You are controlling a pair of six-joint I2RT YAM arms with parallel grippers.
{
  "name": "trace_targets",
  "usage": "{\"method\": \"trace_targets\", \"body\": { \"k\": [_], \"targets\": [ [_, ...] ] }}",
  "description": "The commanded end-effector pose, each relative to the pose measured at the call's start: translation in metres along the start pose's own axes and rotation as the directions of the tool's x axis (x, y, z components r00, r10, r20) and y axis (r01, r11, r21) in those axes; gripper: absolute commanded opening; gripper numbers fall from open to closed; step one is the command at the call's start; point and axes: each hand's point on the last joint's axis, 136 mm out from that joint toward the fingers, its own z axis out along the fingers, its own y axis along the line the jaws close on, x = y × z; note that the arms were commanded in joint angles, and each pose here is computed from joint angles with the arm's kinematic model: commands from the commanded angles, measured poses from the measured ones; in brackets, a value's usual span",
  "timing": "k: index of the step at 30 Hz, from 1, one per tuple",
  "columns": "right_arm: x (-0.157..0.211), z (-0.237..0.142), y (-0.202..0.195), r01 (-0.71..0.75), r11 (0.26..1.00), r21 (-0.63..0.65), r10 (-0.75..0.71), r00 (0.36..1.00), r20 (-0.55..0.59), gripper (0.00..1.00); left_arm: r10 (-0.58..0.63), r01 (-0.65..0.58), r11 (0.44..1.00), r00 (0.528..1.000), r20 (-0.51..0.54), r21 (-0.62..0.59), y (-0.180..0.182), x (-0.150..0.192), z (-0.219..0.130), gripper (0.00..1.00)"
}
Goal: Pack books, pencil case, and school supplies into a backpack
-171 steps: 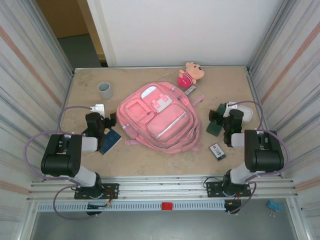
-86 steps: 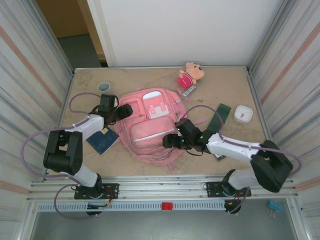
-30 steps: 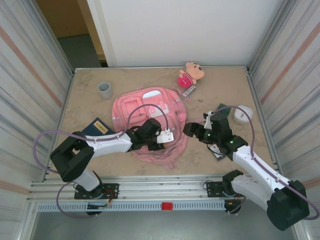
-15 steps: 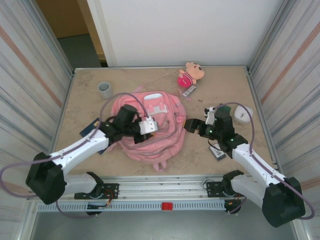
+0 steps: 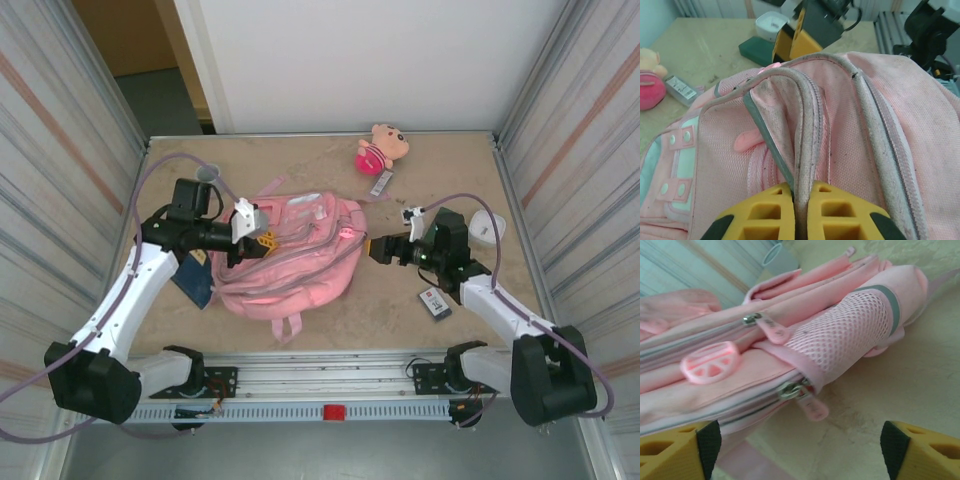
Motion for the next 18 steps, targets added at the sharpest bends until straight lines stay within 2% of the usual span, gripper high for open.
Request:
{"method": "trace_targets", "body": {
  "k": [1, 7, 9, 14, 18],
  "targets": [
    [-0.005, 0.007, 0.010, 0.058, 0.992, -0.113, -0.059, 0.998, 0.000, 0.81, 0.105, -0.117, 0.991, 0.981, 0.165, 0.068, -0.016, -0.044, -0.014, 0.00],
    [-0.010, 0.022, 0.023, 0.005, 0.959, -0.282, -0.022, 0.998, -0.058, 0.79, 0.104, -0.117, 0.991, 0.980, 0.168, 0.068, -0.016, -0.044, -0.015, 0.00],
    [-0.008, 0.024, 0.026, -0.019, 0.946, -0.324, -0.011, 0.996, -0.089, 0.70, 0.108, -0.120, 0.991, 0.980, 0.167, 0.061, -0.016, -0.045, -0.016, 0.00],
    [-0.004, 0.020, 0.026, -0.064, 0.931, -0.360, 0.020, 0.992, -0.125, 0.40, 0.099, -0.107, 0.994, 0.982, 0.158, 0.039, -0.012, -0.041, -0.017, 0.00],
    [-0.003, 0.014, 0.026, -0.081, 0.932, -0.353, 0.034, 0.990, -0.138, 0.26, 0.102, -0.103, 0.995, 0.984, 0.149, 0.001, -0.006, -0.038, -0.018, 0.00]
  ]
}}
